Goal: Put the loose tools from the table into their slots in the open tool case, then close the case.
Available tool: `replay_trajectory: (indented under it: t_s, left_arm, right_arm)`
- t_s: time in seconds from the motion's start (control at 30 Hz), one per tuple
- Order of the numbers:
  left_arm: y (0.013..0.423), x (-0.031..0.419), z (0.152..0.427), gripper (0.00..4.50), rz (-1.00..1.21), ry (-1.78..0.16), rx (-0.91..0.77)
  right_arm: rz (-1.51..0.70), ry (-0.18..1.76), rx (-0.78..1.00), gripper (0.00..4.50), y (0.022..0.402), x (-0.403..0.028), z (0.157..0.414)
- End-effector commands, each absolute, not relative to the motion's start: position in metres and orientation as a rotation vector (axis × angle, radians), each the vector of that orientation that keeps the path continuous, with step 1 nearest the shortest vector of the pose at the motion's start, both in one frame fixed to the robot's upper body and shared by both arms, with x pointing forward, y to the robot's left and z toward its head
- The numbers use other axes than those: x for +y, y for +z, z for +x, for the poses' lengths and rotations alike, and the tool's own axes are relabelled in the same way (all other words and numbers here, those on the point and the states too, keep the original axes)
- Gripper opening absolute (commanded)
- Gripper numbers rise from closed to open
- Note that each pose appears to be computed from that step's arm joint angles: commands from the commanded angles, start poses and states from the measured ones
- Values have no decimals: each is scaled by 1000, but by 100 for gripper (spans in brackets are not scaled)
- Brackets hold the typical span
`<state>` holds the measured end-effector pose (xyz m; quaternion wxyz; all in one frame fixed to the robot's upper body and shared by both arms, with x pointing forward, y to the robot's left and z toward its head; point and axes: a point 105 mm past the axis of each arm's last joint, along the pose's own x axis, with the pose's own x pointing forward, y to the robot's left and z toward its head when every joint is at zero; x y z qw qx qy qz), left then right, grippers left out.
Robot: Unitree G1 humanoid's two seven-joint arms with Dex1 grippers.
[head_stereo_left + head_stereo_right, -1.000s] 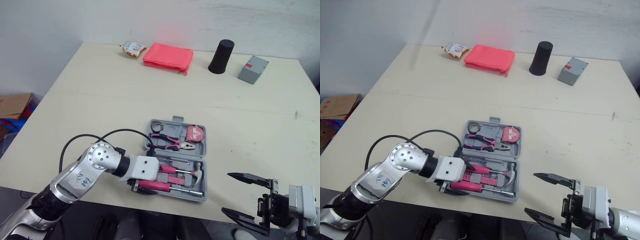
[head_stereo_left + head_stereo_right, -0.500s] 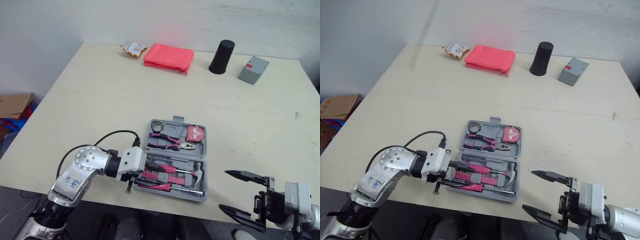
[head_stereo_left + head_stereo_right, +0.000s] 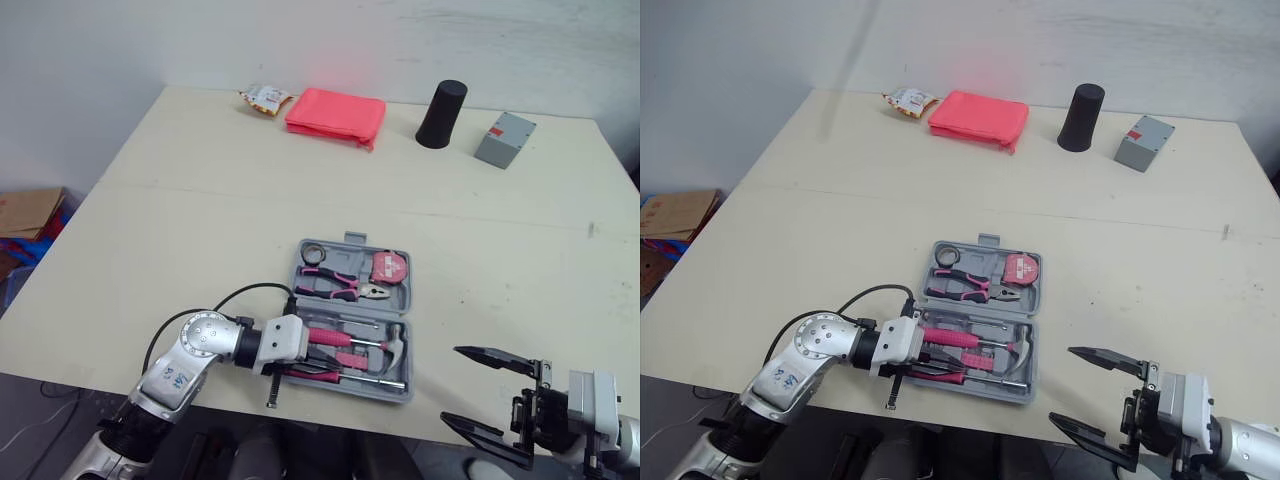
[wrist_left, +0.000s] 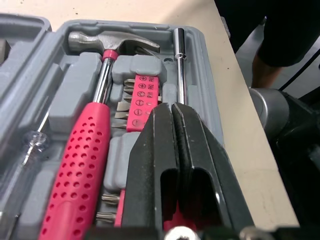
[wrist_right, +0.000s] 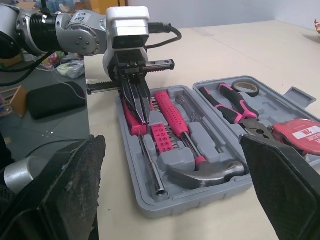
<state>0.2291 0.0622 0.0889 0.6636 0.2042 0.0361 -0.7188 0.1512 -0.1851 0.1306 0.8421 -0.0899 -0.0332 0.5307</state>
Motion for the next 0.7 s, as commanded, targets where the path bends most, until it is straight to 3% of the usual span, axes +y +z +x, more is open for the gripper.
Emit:
replay_trajectory:
  t_s: [0.03,0.23,0.7]
  left_arm:
    - [74,62,224,2,494,-1650,128]
    - [65,60,215,2,533,-1679,114]
    - [19,81,227,2,488,-1502,435]
  right_arm:
    - [-224,1101,-94,450,138,-189,152]
    - [-226,1085,-87,450,140,-189,153]
    - [-227,1075,-101,450,144,-184,158]
